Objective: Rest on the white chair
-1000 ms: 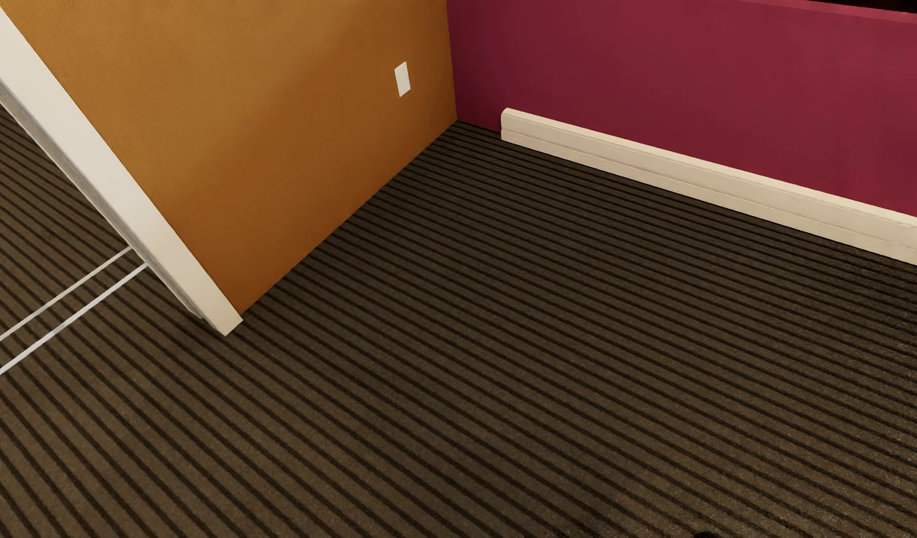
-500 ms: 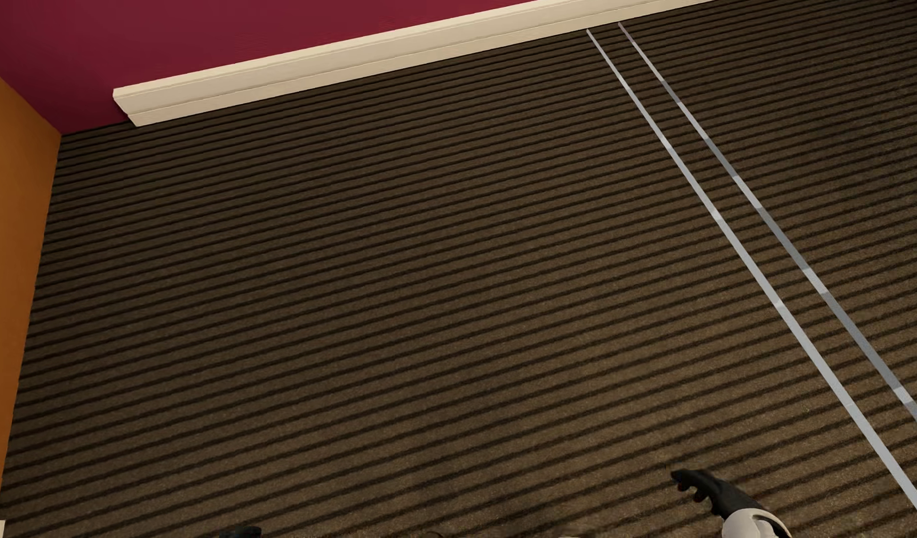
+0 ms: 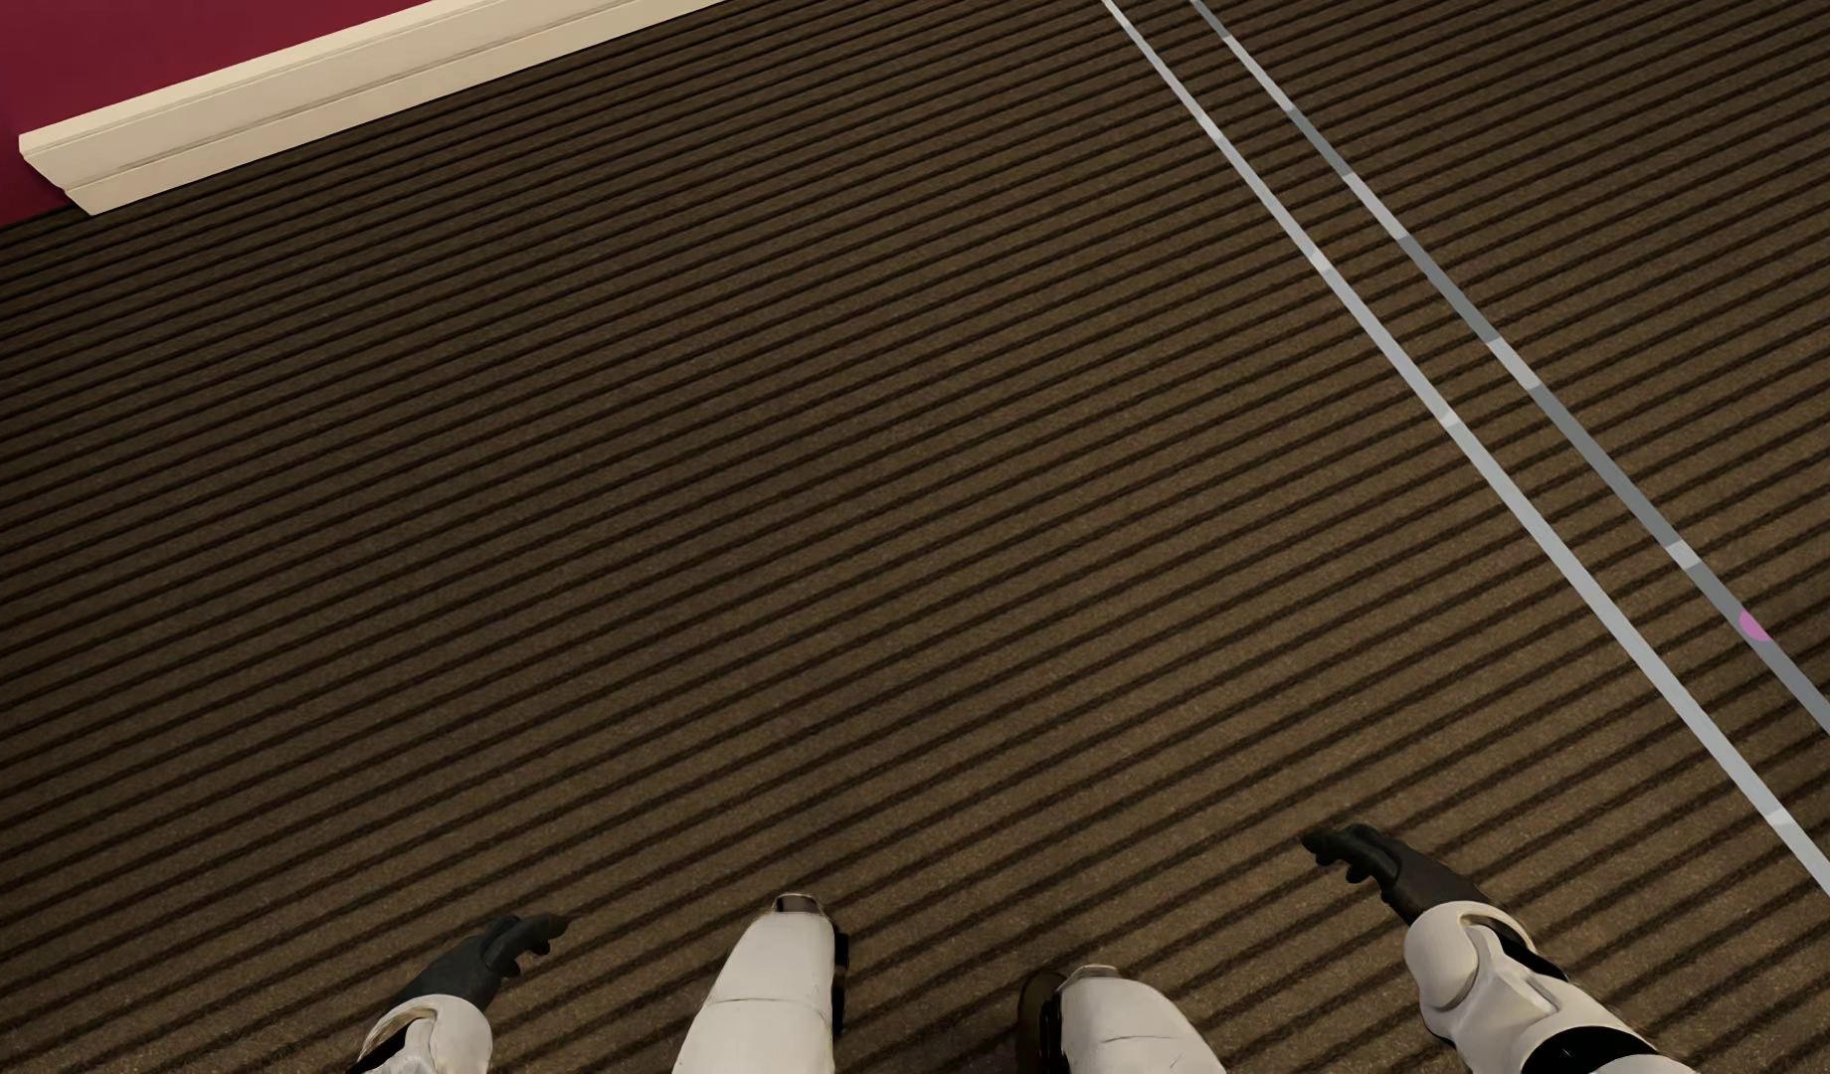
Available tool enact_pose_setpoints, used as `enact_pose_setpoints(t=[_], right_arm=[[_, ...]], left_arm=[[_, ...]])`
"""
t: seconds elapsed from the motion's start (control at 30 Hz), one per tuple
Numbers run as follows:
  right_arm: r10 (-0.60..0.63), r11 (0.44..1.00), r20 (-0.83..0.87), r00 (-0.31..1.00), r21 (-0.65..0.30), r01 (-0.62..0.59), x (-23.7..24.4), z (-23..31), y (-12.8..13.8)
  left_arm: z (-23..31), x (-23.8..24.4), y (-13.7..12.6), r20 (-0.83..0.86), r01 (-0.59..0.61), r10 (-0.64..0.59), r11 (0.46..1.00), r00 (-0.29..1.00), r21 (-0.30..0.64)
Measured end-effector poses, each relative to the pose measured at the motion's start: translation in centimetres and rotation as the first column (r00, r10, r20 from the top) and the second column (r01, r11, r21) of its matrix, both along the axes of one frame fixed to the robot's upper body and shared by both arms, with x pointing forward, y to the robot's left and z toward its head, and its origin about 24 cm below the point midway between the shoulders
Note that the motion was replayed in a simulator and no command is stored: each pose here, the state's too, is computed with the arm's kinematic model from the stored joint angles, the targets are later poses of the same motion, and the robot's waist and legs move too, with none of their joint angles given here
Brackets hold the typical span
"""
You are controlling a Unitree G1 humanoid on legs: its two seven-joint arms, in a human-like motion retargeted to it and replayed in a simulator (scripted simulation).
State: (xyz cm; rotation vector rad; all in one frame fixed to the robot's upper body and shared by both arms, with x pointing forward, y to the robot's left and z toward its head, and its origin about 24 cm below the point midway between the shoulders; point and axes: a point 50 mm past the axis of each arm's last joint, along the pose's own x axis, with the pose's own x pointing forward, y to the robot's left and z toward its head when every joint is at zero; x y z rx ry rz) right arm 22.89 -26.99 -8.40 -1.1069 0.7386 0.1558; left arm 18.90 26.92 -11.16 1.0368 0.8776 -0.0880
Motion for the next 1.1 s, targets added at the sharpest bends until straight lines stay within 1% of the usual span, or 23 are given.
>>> enact_pose_setpoints(t=[0.1, 0.2, 0.23, 0.37, 0.6, 0.8, 0.93, 1.03, 1.1], right_arm=[[0.053, 0.999, 0.078, 0.996, -0.009, -0.053, 2.6, 1.7, 0.8], [0.108, 0.994, 0.175, 0.979, -0.010, -0.108, 5.3, 3.8, 2.1], [0.062, 0.997, 0.169, 0.984, 0.027, -0.067, 5.5, 3.8, 2.1], [0.087, 0.994, 0.242, 0.966, 0.048, -0.102, 7.9, 5.6, 4.0], [0.185, 0.978, 0.371, 0.910, 0.022, -0.208, 11.4, 9.4, 6.8], [0.254, 0.961, 0.442, 0.860, -0.015, -0.276, 13.5, 12.5, 8.4], [0.300, 0.947, 0.495, 0.816, -0.053, -0.316, 14.7, 14.6, 9.9], [0.319, 0.939, 0.506, 0.801, -0.056, -0.339, 14.8, 14.7, 10.6], [0.312, 0.940, 0.491, 0.813, -0.037, -0.338, 14.3, 13.9, 10.7]], left_arm=[[1.2, 2.5, -0.8, 0.078, 0.035, -0.035, 0.999, 0.996, -0.001], [3.2, 5.8, -1.6, 0.149, 0.113, -0.114, 0.993, 0.982, 0.019], [3.4, 5.9, -1.3, 0.170, 0.051, -0.052, 0.999, 0.984, 0.010], [5.9, 9.0, -2.0, 0.257, 0.097, -0.104, 0.995, 0.961, 0.039], [10.0, 13.4, -3.5, 0.379, 0.157, -0.181, 0.983, 0.908, 0.093], [13.1, 16.1, -4.8, 0.432, 0.206, -0.247, 0.968, 0.867, 0.141], [15.6, 17.9, -5.8, 0.499, 0.211, -0.263, 0.964, 0.826, 0.159], [15.7, 18.0, -6.4, 0.507, 0.221, -0.269, 0.963, 0.819, 0.153], [15.0, 17.7, -6.5, 0.481, 0.228, -0.269, 0.963, 0.834, 0.143]])
